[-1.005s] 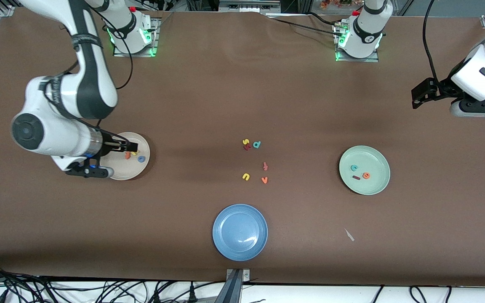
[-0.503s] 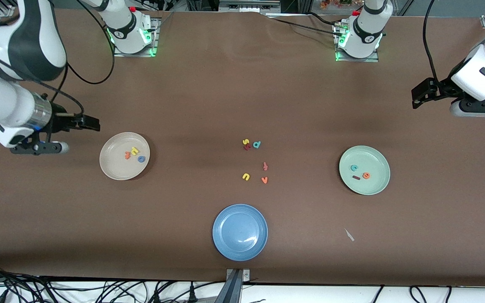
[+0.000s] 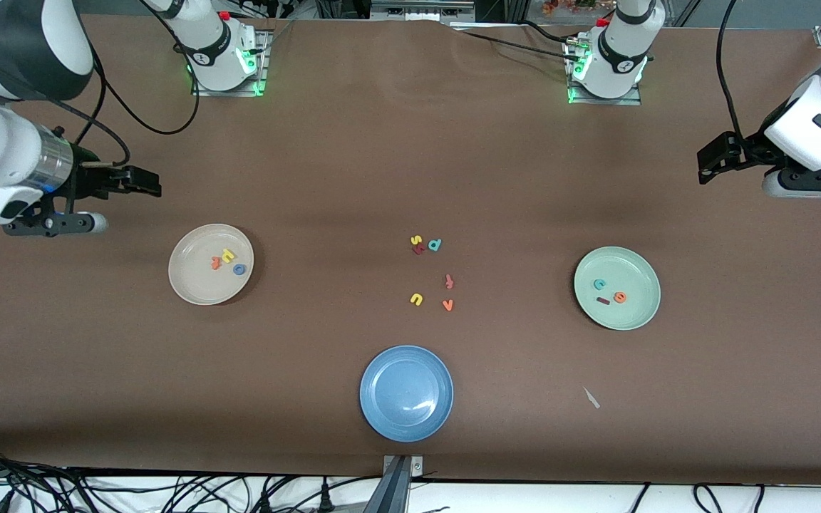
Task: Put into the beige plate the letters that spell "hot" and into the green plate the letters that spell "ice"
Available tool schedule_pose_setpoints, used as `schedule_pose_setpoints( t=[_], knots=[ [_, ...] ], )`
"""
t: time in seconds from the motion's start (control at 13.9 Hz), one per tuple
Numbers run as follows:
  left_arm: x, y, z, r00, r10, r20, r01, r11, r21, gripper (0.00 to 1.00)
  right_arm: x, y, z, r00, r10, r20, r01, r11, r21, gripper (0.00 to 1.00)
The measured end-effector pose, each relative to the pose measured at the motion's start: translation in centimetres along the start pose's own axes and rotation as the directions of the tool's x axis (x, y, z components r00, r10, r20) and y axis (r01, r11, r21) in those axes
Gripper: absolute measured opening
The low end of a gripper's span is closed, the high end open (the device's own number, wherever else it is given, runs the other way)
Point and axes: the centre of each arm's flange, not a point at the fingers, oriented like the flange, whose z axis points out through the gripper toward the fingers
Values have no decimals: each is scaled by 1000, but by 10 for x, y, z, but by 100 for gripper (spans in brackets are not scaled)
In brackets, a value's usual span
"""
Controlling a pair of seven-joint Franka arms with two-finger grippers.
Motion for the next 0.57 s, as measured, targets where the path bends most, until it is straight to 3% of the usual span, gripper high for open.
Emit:
schedule_pose_setpoints(
  t=[0.57],
  knots=[
    [0, -1, 0, 1000, 2, 5, -2, 1000, 0, 100, -15, 23, -27, 999, 35, -27, -35, 999, 0, 100]
  ],
)
